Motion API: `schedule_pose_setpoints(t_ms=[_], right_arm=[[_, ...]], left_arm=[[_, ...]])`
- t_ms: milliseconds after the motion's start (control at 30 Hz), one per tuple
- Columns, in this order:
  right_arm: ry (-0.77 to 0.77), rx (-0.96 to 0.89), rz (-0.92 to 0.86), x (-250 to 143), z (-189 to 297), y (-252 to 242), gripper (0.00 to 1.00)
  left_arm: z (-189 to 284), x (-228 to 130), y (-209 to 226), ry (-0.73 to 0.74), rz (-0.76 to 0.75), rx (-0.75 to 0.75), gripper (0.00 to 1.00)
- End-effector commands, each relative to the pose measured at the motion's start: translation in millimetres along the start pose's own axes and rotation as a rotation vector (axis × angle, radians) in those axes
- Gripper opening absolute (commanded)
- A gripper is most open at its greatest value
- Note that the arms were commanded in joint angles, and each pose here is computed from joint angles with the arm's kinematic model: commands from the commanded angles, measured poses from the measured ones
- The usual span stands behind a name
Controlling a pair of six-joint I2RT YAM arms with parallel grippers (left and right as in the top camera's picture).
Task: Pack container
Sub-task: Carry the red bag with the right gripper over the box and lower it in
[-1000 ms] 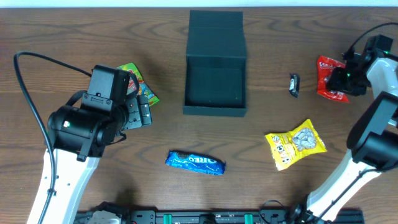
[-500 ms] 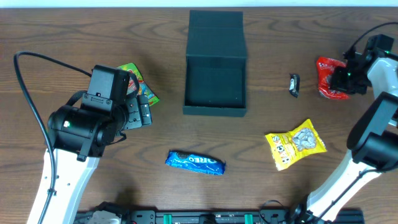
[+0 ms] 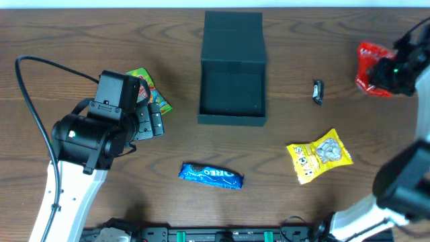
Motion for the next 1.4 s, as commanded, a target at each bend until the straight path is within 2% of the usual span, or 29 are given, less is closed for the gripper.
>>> schedule_pose_setpoints(t_ms=[0,233,400,567,700,900,1067,1367], right_arm=[[-0.062,0.132,0.000,-2,35,36,0.01],[0.006,0.280,0.033,-35,74,134,0.01],[0.048,0.350,0.093,-53,75,196,0.01],[0.037,0.336,0.149,-69,68,246,0.01],[0.095,0.355,0.169,-84,43,287,0.01],[0.144,0.326,0.090,-98,-1,327,0.02],[0.136,0.294,0.025,-109,-17,347,0.01],[0.126,0.215,0.098,-124,-40,360,0.01]], left_arm=[[-1,-1,0,0.007,-0.024,0.003,0.95],[-1,-4,1,0.024,-0.028,0.013,0.95],[0,-7,2,0.045,-0.030,0.015,0.95],[0,-8,3,0.054,-0.031,0.021,0.95],[0,-8,3,0.054,-0.031,0.021,0.95],[0,-8,3,0.054,-0.032,0.022,0.96],[0,-8,3,0.054,-0.032,0.022,0.95],[0,-8,3,0.053,-0.032,0.022,0.95]])
Point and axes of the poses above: each gripper's point midway between its finger pads, its own z axis back along the fingers, its own y axis along the line the jaws close on, x = y × z, the point moved 10 cm from there along z, back along the fingers, and after that the axes turned 7 degrees about z, right-handed, at the moved point
